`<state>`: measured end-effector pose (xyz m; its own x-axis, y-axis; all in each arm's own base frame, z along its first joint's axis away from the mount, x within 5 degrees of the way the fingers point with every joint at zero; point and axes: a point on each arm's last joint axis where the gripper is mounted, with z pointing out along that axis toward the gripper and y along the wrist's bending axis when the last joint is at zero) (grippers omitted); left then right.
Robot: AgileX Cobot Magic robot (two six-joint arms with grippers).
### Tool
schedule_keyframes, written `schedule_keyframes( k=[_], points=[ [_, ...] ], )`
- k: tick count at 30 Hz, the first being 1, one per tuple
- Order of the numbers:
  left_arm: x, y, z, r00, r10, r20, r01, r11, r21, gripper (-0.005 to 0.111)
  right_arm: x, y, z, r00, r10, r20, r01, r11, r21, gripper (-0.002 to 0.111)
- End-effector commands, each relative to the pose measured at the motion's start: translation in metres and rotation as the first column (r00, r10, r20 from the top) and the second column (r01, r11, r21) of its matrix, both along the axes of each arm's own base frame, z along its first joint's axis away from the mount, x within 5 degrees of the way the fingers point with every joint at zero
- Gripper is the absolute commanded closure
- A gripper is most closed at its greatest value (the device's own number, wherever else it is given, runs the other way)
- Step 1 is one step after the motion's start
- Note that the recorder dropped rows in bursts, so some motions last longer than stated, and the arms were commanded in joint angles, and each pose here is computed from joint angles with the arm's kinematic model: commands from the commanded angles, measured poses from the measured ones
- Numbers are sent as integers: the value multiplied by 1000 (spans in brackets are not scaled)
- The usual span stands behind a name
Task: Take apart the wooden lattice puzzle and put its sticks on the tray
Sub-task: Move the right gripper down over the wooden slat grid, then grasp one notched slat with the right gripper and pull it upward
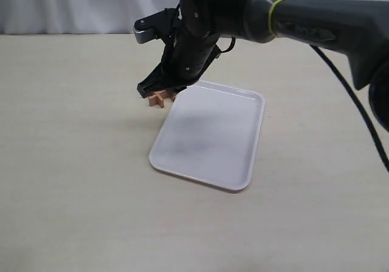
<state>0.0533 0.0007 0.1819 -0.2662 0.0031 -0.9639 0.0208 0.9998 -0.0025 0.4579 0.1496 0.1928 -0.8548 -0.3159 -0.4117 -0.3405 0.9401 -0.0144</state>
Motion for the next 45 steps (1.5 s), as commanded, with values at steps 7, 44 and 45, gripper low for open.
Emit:
schedule_keyframes(
  k=[7,44,45],
  points=[
    [0,0,0,1000,-9,6,9,1000,2,107,20,3,-29,995,31,92,-28,999,-38,79],
    [0,0,0,1000,-9,6,9,1000,2,107,40,-11,-66,982,3,188,11,997,-73,79],
    [0,0,0,1000,-9,6,9,1000,2,107,40,-11,-66,983,-3,186,15,998,-64,79]
  ],
)
